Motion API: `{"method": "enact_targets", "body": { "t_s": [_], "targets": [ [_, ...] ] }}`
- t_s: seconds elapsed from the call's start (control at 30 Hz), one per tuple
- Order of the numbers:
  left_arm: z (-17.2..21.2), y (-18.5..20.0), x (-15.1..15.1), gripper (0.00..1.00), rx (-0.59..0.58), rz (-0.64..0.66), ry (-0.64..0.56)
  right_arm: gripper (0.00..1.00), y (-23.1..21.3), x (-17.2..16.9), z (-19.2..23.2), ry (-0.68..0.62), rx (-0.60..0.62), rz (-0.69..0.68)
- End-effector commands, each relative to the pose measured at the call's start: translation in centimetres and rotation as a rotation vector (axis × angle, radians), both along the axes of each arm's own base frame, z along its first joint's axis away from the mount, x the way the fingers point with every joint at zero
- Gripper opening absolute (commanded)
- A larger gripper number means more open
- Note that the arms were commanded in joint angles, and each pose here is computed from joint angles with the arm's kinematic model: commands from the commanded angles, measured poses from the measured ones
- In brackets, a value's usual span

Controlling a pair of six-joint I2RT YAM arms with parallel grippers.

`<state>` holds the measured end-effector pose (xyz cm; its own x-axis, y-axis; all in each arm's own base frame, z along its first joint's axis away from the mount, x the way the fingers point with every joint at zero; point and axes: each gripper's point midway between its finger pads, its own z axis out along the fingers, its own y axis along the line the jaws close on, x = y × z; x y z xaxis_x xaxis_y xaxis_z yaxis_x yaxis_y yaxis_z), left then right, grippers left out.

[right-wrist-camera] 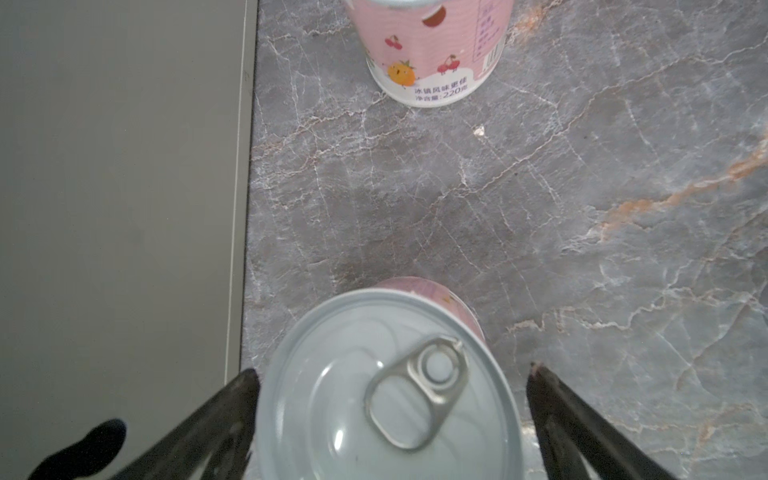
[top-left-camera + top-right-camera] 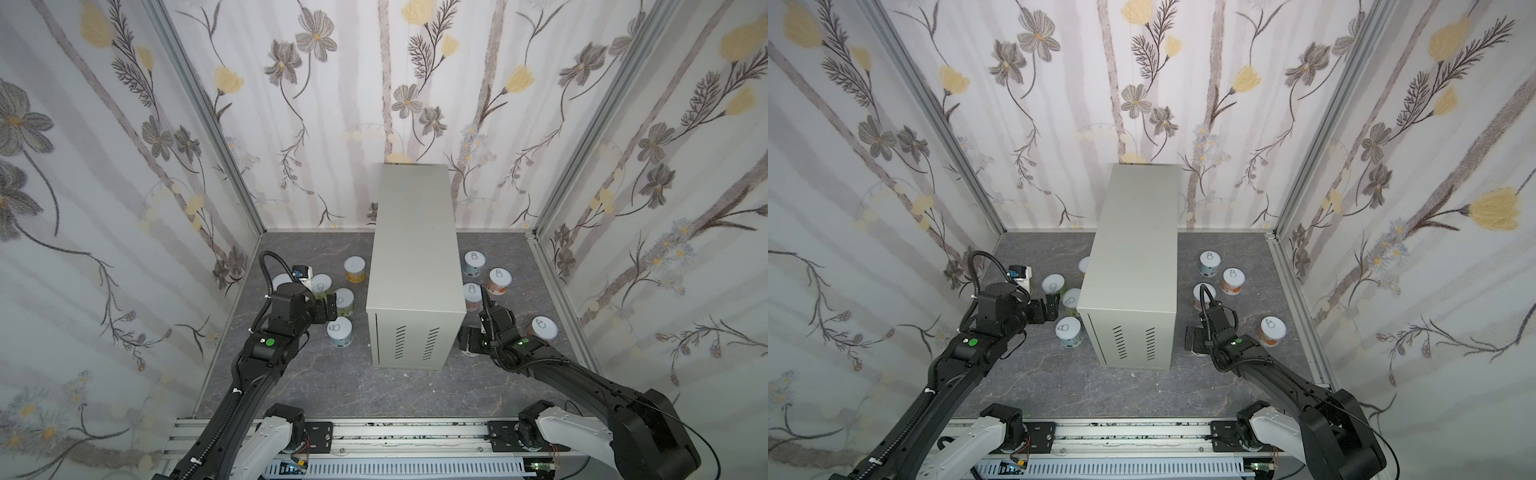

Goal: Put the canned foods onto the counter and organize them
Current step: 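Grasp the pink can with the right gripper and lift it up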

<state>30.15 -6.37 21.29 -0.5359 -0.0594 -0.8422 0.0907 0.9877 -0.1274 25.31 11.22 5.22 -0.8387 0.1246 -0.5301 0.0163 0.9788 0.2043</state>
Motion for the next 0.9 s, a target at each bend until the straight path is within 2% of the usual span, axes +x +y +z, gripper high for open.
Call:
{"method": "enact_targets", "body": {
  "t_s": [0.0, 0.37, 0.57, 0.7, 0.87],
  "targets": [
    [0.2, -0.1, 0.4, 1.0, 0.005, 0.001, -0.022, 0.97, -0.2, 0.5, 0.2, -0.028, -0.043, -0.002],
    [-0.4, -0.3, 0.9, 1.0, 0.016, -0.002, -0.006, 0.78, -0.4, 0.8, -0.4, -0.02, -0.085, -0.003],
    [-0.4, -0.4, 1.2, 1.0, 0.021, -0.008, -0.008, 0.58, -0.5, 1.8, 0.7, -0.058, -0.097, -0.018],
    [-0.4, -0.8, 1.5, 1.0, 0.019, -0.021, 0.002, 0.52, -1.0, 3.1, 3.0, -0.07, -0.119, -0.03],
    [-0.1, -0.6, 1.7, 1.0, 0.03, -0.016, -0.012, 0.51, -3.0, 5.9, 9.7, -0.137, -0.147, -0.067]
  ]
}}
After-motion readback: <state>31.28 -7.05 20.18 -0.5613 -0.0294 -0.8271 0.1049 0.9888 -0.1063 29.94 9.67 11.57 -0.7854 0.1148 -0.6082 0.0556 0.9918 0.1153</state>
